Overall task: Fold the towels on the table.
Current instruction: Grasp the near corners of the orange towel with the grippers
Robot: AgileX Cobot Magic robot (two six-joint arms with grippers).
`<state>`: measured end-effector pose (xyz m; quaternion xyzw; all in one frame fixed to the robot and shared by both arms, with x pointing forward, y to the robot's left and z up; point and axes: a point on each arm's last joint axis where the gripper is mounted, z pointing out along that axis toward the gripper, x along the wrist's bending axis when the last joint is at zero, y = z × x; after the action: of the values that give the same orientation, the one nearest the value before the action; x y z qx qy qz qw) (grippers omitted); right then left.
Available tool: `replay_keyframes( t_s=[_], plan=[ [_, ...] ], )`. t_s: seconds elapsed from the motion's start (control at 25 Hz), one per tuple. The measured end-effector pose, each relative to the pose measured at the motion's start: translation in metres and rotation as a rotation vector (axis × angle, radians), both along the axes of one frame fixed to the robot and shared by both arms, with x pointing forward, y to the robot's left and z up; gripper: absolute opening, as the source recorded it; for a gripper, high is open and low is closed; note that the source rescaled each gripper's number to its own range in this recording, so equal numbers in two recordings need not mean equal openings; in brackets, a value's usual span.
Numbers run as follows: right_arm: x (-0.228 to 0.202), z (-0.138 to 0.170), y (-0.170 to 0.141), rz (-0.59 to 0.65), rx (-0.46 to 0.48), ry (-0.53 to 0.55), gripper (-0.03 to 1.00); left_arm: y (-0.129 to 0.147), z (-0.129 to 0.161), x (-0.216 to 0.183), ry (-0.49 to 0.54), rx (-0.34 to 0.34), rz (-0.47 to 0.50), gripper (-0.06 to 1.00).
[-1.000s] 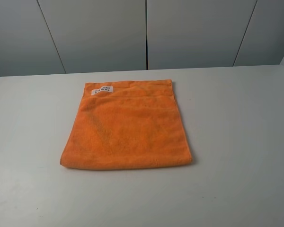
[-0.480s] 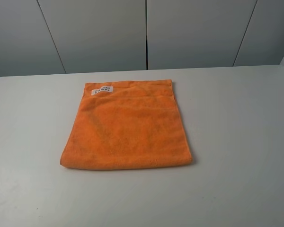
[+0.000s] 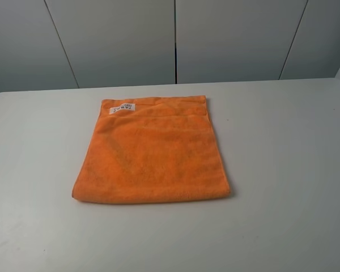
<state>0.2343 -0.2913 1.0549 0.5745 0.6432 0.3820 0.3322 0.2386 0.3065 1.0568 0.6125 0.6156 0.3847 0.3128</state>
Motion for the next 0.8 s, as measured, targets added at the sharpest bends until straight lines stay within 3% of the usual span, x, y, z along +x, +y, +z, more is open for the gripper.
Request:
replay_keyframes(
  t_s=[0.32, 0.44, 0.64, 0.8],
  plan=[
    [0.048, 0.02, 0.004, 0.14, -0.119, 0.186, 1.0, 0.01, 0.023, 0.047, 0.24, 0.18, -0.063, 1.0],
    [0.072, 0.02, 0.01, 0.232, -0.177, 0.286, 1.0, 0.005, 0.023, 0.077, 0.365, 0.211, -0.12, 1.0],
    [0.109, 0.002, 0.028, 0.432, -0.248, 0.455, 1.0, -0.014, 0.003, 0.122, 0.594, 0.333, -0.297, 1.0],
    [0.13, -0.015, 0.048, 0.622, -0.303, 0.544, 1.0, -0.04, -0.017, 0.144, 0.714, 0.494, -0.474, 1.0]
  ],
)
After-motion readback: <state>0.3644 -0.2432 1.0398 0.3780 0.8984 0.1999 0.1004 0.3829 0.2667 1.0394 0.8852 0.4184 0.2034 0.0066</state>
